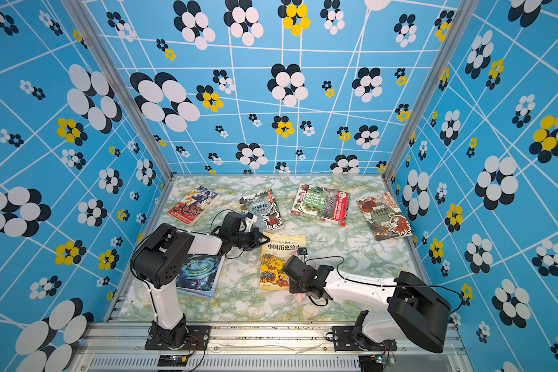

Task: Wipe the cover of the book
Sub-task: Wipe the dirt from the cover of the book.

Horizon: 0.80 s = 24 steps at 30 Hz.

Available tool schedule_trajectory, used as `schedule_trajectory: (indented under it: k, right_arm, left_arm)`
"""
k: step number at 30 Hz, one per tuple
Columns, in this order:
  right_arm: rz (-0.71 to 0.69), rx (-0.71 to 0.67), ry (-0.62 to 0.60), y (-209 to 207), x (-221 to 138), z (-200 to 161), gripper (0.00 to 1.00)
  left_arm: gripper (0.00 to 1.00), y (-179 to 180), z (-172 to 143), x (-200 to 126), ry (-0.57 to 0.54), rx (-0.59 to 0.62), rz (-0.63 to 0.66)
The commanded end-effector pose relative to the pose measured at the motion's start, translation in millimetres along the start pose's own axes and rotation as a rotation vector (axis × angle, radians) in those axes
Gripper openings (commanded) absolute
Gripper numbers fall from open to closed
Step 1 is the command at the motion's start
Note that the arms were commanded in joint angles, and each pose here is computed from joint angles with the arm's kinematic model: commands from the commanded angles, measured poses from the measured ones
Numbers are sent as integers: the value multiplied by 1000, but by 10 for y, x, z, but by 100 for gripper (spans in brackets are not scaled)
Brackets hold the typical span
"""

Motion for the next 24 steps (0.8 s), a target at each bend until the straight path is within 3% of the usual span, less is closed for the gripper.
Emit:
schedule_trajectory:
  k: [1,6,10,16,19,24]
  right_arm:
    - [-278,78,383,-655,44,-834,0]
    - [-233,197,327,-750,34,-894,0]
    - [-230,216,294,-766,-10,-826,0]
    - [-259,148,109,-735,-439,-348,0]
    - [-202,149,8,-713,-597,-60,0]
    - [-92,45,-85,-407,-498,399,0]
  left_arm:
    - [0,-230,208,-160,-69,41,-50]
    - [0,-358,174,-281,-54,76,-50]
    - [0,-368,117,-329,-32,82,-41]
    - [0,-271,32,-347,-17,78,-8]
    - [0,-201,3,-335,-22,76,9]
    - [0,-198,-3,-317,-20,67,-4]
Point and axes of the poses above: each gripper's point midway between its finger pads, its own x axis out along the fingers, its own y axis along the line the jaws close on, z = x × y, the point moved 9 cm from there along -x, back along the fingers, and after that the axes turned 8 degrees about -x, right-handed, at the moved point
